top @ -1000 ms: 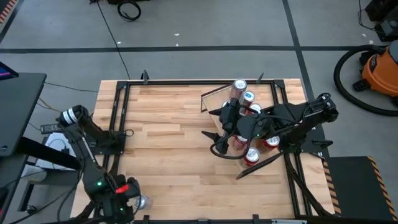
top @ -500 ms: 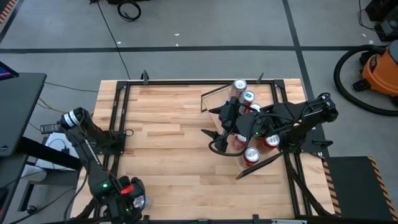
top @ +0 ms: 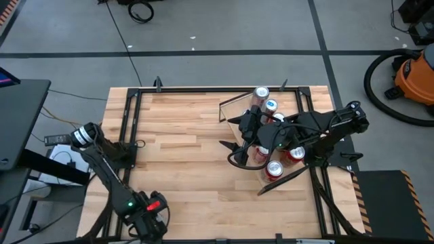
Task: Place canned beverage on shelf
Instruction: Put the silver soda can on the shelf aligned with the other silver can
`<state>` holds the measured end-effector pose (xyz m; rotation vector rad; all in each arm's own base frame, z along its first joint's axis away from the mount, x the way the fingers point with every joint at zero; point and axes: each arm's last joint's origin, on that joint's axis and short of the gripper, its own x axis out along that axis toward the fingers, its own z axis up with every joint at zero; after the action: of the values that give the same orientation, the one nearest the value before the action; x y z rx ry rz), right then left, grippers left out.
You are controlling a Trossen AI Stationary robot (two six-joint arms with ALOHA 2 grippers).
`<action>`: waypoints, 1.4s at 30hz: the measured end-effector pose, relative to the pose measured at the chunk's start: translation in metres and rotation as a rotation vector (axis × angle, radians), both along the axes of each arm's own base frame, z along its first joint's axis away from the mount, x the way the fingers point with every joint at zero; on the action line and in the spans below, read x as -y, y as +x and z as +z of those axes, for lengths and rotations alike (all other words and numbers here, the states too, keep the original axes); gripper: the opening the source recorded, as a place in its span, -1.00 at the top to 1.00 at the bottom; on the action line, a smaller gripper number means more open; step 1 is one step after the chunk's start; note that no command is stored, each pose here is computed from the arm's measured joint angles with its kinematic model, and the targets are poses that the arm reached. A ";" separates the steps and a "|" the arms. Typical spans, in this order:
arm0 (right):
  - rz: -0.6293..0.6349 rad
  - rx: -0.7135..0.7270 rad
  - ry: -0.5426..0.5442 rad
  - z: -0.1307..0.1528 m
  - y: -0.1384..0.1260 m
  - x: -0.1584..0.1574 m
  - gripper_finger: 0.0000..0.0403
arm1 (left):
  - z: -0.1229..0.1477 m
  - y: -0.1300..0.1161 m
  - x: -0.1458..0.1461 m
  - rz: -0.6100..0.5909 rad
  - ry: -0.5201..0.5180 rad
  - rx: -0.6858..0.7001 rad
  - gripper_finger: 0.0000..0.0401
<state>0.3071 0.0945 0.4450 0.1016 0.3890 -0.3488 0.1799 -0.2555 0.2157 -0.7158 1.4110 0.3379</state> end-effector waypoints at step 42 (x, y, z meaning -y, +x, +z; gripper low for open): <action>0.005 -0.007 -0.013 0.000 0.001 0.003 -0.86 | -0.008 0.107 -0.129 -0.429 0.191 0.094 -0.63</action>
<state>0.3080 0.0919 0.4450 0.0869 0.3938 -0.3465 0.2869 -0.1264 0.2077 -0.2580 1.3804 0.0978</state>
